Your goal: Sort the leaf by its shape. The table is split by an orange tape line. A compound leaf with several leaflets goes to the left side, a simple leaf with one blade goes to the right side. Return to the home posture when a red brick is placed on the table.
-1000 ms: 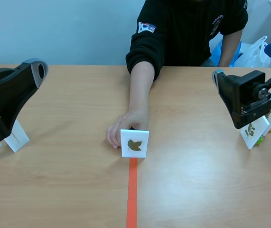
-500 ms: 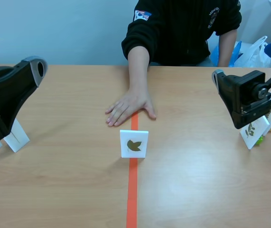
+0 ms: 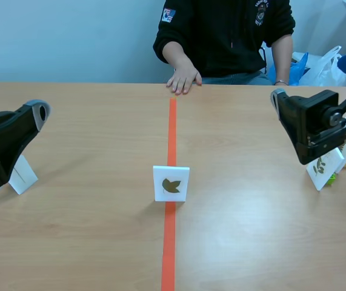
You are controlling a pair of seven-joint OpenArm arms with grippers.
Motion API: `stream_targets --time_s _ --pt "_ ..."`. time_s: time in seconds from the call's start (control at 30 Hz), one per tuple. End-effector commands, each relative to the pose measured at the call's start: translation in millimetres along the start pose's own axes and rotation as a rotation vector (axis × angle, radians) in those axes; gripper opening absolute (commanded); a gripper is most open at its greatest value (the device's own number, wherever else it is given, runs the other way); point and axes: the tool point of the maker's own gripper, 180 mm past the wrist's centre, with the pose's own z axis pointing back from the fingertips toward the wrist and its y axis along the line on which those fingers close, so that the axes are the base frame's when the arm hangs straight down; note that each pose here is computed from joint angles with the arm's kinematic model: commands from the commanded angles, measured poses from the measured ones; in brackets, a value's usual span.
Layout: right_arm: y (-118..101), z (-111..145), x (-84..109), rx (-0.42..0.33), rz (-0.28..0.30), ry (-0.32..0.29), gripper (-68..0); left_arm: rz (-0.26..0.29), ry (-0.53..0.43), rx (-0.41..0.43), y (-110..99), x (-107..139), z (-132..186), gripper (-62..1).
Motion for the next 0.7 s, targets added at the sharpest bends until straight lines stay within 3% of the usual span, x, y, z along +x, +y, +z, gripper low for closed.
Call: stream_targets --time_s 0.0,0.3,0.5,0.67 --pt "-2 0 3.9 0.000 0.009 -0.017 -11.1 0.001 -0.021 -0.016 -1 3 -5 1.4" --pt "2 0 3.9 0.022 0.014 -0.017 -11.1 -0.022 0.074 -0.111 -4 -40 -25 1.4" --pt "2 0 3.9 0.022 0.014 -0.017 -11.1 -0.082 0.148 -0.233 -15 -73 -37 1.4" --pt "2 0 3.9 0.022 0.014 -0.017 -11.1 -0.099 0.193 -0.316 -22 -91 -51 1.4"
